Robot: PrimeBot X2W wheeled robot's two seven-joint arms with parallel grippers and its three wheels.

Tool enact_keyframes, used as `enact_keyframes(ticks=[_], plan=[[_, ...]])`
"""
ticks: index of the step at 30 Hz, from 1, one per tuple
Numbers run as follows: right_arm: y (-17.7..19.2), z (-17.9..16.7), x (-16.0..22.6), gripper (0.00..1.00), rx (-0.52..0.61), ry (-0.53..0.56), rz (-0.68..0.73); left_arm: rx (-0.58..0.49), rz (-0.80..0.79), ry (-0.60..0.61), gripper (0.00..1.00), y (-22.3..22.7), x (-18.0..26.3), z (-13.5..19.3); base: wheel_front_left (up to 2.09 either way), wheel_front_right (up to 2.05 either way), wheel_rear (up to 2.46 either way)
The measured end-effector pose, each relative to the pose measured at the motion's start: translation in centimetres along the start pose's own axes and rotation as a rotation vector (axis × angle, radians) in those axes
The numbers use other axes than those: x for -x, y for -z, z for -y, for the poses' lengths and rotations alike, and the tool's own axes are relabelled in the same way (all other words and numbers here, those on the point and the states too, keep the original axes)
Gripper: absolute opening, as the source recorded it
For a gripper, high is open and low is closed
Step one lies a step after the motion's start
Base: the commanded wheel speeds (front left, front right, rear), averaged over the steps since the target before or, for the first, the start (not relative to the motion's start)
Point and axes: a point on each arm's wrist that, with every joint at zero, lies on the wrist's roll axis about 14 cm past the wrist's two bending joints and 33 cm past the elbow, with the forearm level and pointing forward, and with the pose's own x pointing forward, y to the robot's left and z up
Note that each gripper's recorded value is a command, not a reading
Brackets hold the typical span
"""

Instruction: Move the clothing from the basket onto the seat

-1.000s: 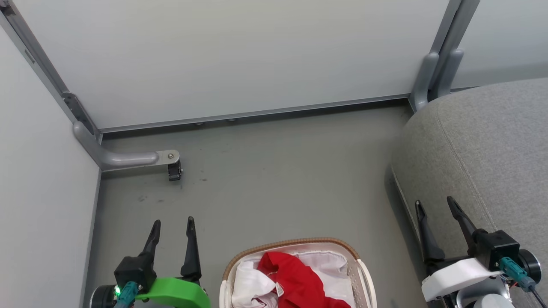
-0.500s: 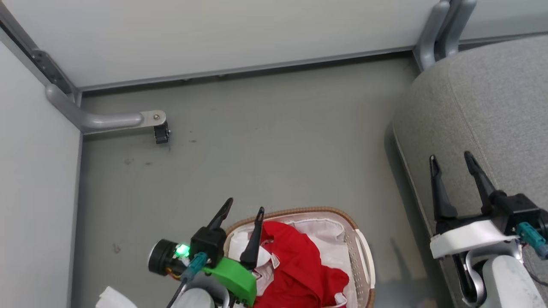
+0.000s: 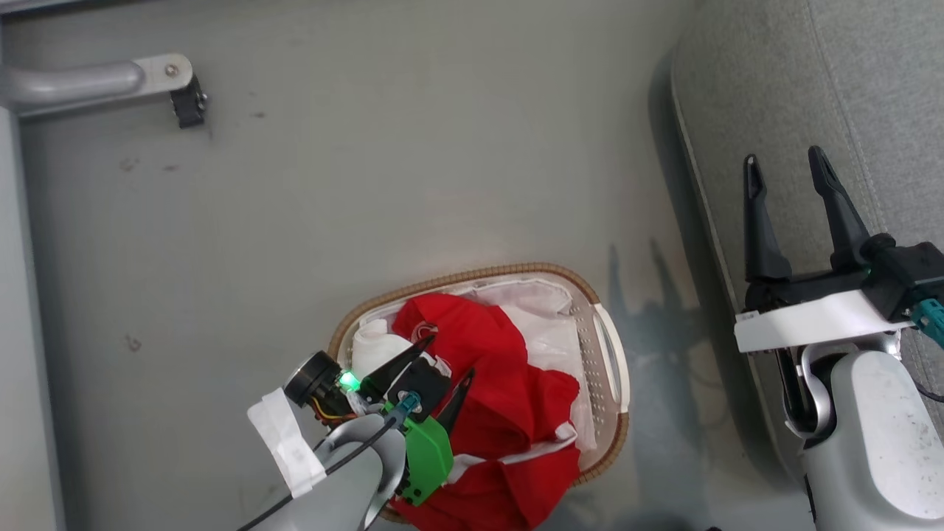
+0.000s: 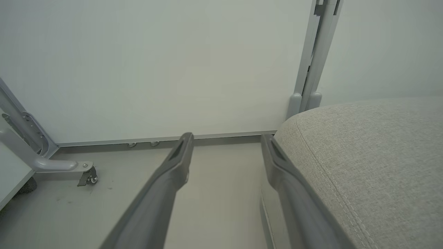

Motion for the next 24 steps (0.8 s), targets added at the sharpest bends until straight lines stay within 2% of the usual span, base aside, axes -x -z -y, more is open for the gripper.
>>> enact_keyframes(ticks=[8,16,24], plan=[[4.4,1.2,-1.1,1.00,-0.011,0.024,-0.081,-0.040,-0.167,0.166,1.00,5.9,-2.8,2.1,0.00,0.00,0.00],[8.0,3.3,-0.6,1.00,-0.010,0.073,-0.164,-0.080,-0.231,0.297,1.00,9.1,-5.1,4.2,0.00,0.00,0.00],[9.1,4.9,0.2,1.00,-0.006,0.114,-0.201,-0.122,-0.269,0.323,1.00,11.0,-6.8,4.3,0.00,0.00,0.00]])
